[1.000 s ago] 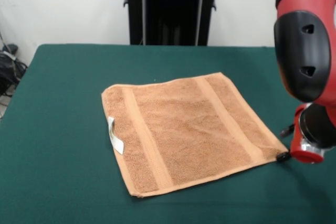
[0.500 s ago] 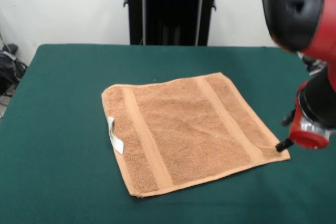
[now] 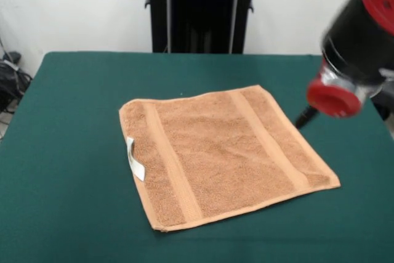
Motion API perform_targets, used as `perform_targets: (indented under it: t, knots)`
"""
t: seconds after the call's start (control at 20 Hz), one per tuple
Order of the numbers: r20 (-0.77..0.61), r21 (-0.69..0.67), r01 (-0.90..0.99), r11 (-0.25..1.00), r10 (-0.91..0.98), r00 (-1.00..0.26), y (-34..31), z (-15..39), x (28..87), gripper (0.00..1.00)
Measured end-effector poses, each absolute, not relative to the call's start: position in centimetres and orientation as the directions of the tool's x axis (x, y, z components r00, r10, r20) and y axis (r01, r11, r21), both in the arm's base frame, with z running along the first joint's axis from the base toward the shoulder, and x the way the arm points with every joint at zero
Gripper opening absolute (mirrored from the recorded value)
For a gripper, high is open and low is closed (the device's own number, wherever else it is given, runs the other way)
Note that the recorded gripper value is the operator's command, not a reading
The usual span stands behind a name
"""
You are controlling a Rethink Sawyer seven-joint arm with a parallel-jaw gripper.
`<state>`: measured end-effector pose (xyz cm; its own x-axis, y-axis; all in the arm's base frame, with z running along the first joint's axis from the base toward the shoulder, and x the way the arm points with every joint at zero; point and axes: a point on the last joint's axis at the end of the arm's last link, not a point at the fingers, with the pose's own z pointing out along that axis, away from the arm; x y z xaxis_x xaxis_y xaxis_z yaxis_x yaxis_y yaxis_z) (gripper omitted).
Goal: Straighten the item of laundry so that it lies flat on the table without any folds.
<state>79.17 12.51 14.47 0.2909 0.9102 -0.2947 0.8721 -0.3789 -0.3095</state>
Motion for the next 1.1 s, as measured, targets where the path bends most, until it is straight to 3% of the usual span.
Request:
perform_targets:
  t: [0.55, 1.1]
  knots:
    - [-0.368, -0.273, 0.904, -0.330, 0.904, 0.219, -0.6, 21.7, 77.0, 1.00]
    - [-0.452, -0.267, 0.914, -0.305, 0.877, 0.161, -10.2, 23.3, 71.9, 1.00]
